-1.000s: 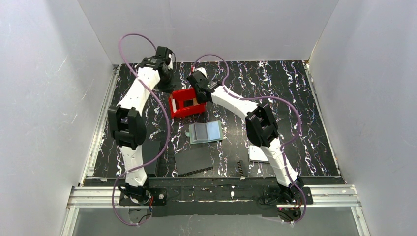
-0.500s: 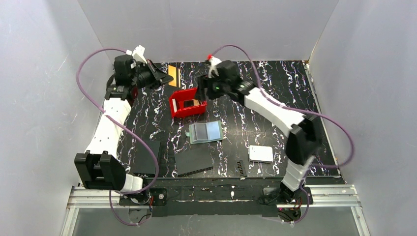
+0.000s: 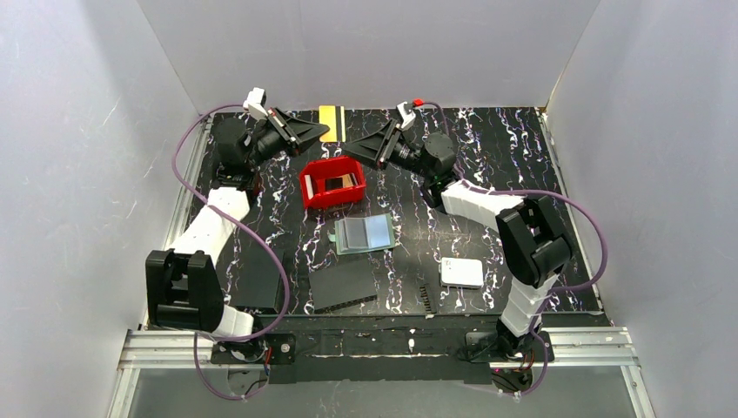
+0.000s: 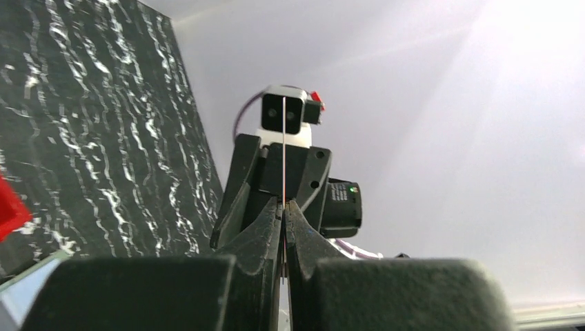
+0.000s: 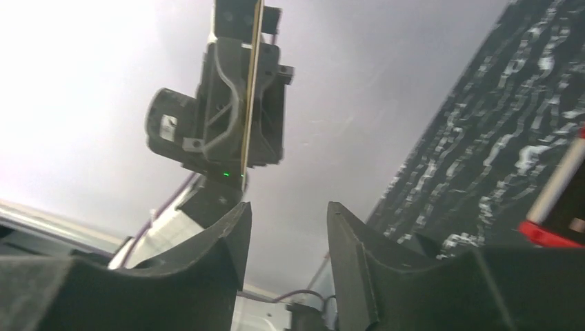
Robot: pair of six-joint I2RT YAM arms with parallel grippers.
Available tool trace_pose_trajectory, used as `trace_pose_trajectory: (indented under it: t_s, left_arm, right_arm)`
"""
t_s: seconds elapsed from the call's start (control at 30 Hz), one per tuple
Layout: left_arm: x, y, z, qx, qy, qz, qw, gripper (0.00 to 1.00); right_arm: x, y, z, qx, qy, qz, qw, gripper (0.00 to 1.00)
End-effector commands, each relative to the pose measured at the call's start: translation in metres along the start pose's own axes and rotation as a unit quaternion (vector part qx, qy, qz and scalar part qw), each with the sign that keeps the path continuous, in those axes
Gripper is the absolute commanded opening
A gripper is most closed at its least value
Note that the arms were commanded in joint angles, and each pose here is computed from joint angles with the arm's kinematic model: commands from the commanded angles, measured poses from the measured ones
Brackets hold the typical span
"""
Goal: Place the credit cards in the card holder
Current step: Pick up the credit card from the storage box.
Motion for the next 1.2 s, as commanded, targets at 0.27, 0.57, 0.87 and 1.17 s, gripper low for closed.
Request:
trace_pose_trajectory:
  t_s: [0.27, 0.57, 0.87, 1.17]
  left_arm:
    - [0.032, -0.007, -0.009, 0.036, -0.015, 0.034, 0.999, 0.00]
    - [0.023, -0.013, -0.016, 0.041, -0.012, 0.050, 0.998, 0.00]
    - [0.038, -0.015, -0.007, 0.034, 0.000, 0.070, 0.997, 0.00]
    - [0.061, -0.004, 0.050, -0.071, -0.001, 0.113, 0.991, 0.40]
  right_arm:
    - [-0.016, 0.004, 0.034, -0.106, -0.032, -0.050, 0.993, 0.40]
    - [-0.012, 0.017, 0.043, -0.104, -0.016, -0.041, 0.994, 0.55]
    - [-0.031, 0.010, 0.052, -0.119, -0.015, -0.068, 0.990, 0.48]
    - [-0.019, 0.059, -0.029, 0.070, 0.022, -0.026, 0.997, 0.01]
Point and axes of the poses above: each gripper's point midway between its finger pads, its own y axis back along the fingers, its own z axis along the line the jaws close on, x = y × z, the point moved 6 cm from there along y, back along the fingers, and after that the axes turned 12 degrees about y, right-handed, at the moved point
